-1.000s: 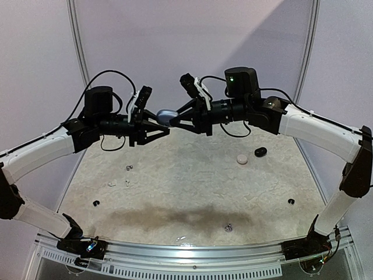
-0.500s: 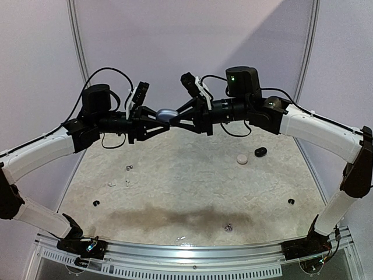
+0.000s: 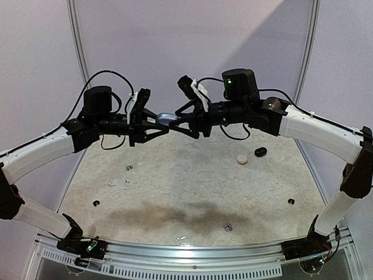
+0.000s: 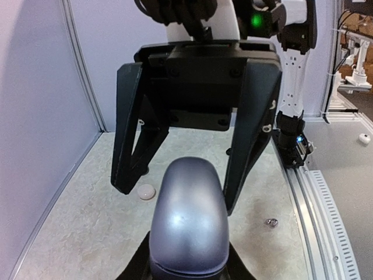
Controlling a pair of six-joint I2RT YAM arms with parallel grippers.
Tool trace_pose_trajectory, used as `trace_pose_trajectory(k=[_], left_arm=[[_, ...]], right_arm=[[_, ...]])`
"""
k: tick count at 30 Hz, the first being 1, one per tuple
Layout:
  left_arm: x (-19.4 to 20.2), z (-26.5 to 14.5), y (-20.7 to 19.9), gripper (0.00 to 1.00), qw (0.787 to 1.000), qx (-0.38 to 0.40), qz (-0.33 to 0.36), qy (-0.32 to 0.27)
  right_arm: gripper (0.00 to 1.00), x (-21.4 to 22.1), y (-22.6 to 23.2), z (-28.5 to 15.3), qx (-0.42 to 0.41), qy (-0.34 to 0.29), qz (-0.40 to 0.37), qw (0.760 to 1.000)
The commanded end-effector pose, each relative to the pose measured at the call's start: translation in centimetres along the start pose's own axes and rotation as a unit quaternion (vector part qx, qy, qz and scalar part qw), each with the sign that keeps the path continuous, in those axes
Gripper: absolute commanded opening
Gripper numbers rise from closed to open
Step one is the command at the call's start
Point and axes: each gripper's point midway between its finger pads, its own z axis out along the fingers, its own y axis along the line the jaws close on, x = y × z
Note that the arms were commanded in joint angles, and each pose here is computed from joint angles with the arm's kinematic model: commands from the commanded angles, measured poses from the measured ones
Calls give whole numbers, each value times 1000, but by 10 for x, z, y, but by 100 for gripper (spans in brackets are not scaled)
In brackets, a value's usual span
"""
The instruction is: Insert the wireless bluetooth earbuds into the charging case
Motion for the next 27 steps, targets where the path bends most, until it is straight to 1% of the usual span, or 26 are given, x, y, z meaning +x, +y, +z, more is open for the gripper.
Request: trace_pose_trajectory(k=[1, 5, 10, 15, 22, 27], left_arm=[[10, -5, -22, 0, 999, 40, 29, 19], [18, -6, -24, 0, 998, 42, 34, 33], [13, -7, -22, 0, 999, 35, 31, 27], [12, -6, -18, 0, 999, 24, -13, 25], [23, -4, -17, 0, 997, 19, -68, 34], [22, -4, -16, 0, 996, 14, -85, 32]], right_arm=[[60, -19, -32, -10, 81, -13, 7, 997], [59, -27, -32, -13, 82, -22, 9, 996], [59, -17, -32, -10, 80, -6, 15, 997], [61, -11, -28, -8, 66, 4, 20, 998], [67, -27, -10, -10, 15, -21, 22, 999], [68, -19, -10, -6, 13, -7, 27, 1000]])
